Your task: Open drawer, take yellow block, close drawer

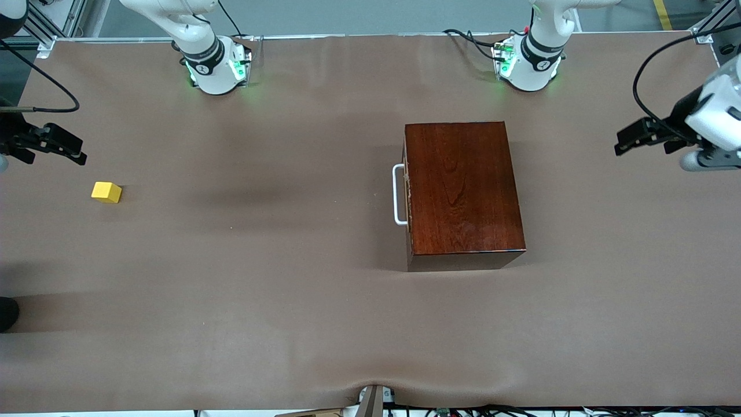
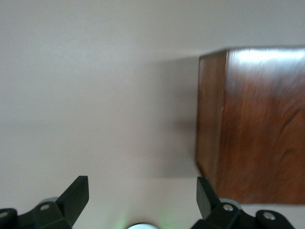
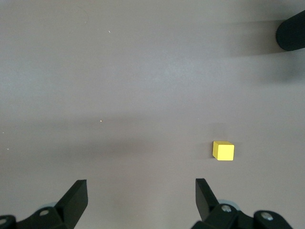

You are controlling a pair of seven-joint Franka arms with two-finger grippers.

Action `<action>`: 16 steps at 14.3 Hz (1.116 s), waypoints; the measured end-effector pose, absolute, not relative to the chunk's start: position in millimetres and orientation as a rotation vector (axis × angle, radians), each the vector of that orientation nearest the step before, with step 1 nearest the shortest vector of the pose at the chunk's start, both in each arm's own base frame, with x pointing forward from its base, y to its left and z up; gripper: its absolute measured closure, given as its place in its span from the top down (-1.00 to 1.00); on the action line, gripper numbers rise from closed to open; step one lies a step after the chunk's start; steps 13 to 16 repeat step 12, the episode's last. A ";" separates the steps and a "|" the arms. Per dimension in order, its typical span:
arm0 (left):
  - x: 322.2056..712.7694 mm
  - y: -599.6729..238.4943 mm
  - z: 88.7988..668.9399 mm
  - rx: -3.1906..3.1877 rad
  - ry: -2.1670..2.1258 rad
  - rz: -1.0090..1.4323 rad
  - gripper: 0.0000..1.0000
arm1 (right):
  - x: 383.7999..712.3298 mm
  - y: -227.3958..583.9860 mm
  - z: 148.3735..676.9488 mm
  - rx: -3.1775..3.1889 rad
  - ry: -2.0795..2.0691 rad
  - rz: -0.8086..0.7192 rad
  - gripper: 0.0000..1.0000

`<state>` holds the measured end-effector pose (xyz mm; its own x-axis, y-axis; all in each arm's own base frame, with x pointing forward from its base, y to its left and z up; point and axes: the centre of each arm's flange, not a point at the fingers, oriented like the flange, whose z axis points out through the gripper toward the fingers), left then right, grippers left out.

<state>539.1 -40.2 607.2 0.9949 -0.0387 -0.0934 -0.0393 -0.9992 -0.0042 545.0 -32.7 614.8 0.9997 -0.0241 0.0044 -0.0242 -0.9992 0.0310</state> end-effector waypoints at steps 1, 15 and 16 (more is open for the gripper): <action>536.0 -46.5 609.3 -3.117 0.108 0.152 1.00 | 545.1 -32.5 614.8 3.111 -0.037 0.006 1.00; 533.2 -61.2 623.4 -3.062 0.126 0.095 1.00 | 545.5 -30.6 616.4 3.115 -0.034 0.013 1.00; 533.2 -61.2 623.4 -3.062 0.126 0.095 1.00 | 545.5 -30.6 616.4 3.115 -0.034 0.013 1.00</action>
